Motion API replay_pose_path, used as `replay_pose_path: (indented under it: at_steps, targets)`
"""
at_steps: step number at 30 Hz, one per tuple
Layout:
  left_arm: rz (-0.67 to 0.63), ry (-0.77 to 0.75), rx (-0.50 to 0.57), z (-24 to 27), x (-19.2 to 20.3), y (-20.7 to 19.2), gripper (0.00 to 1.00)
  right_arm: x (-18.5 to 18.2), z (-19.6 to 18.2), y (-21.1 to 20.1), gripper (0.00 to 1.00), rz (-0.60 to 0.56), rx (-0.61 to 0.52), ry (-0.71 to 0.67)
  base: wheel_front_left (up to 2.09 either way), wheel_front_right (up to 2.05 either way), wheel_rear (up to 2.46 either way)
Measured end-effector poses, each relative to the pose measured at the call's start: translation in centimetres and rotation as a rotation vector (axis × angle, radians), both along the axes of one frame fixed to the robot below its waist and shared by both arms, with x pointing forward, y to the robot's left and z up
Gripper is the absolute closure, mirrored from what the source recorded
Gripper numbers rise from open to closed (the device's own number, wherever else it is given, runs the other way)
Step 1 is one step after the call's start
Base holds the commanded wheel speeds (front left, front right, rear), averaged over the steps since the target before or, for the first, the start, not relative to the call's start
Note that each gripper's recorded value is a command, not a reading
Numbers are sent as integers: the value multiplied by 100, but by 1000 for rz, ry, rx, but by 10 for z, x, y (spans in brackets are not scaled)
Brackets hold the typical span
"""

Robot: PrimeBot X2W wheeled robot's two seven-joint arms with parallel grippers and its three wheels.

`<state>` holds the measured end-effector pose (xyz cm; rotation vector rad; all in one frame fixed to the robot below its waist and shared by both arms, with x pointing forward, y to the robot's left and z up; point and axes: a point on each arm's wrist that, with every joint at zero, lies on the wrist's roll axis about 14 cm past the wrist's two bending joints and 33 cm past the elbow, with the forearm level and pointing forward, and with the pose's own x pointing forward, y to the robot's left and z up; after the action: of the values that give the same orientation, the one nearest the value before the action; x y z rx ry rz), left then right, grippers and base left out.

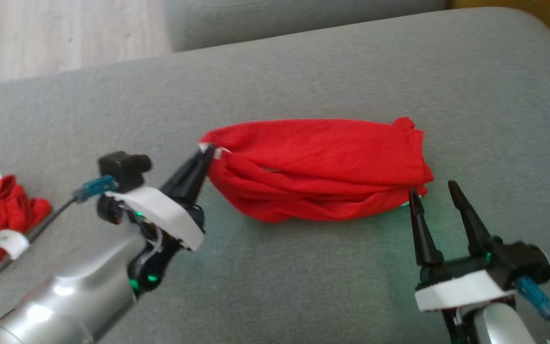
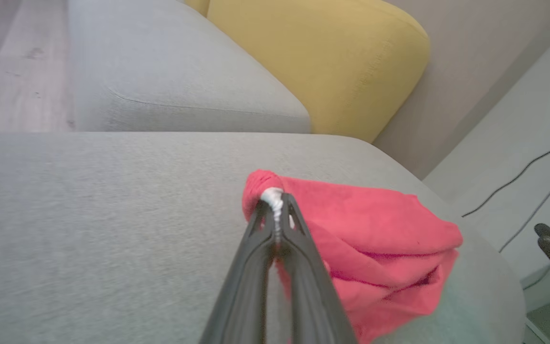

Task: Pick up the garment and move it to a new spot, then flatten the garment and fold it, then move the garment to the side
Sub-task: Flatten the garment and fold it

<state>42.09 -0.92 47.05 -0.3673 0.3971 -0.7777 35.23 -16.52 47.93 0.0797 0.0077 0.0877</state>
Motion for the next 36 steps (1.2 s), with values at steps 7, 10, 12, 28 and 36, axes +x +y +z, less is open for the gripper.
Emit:
replay_pose_path:
  at_steps: [7,10,12,28,36]
  targets:
    - [125,-40,14,-2,20,44,100,29,-23,19,0,125,-149,53,0,0,0]
    - [145,-42,6,-3,21,51,100,39,-37,27,0,191,-202,90,0,0,0]
    - [161,-47,0,-2,22,55,100,42,-47,36,0,230,-212,118,0,0,0]
    - [159,-121,5,9,22,56,100,70,-18,57,100,285,-169,29,0,0,0]
    - [16,-249,-102,55,-2,15,100,68,113,-18,100,34,-236,-353,0,0,0]
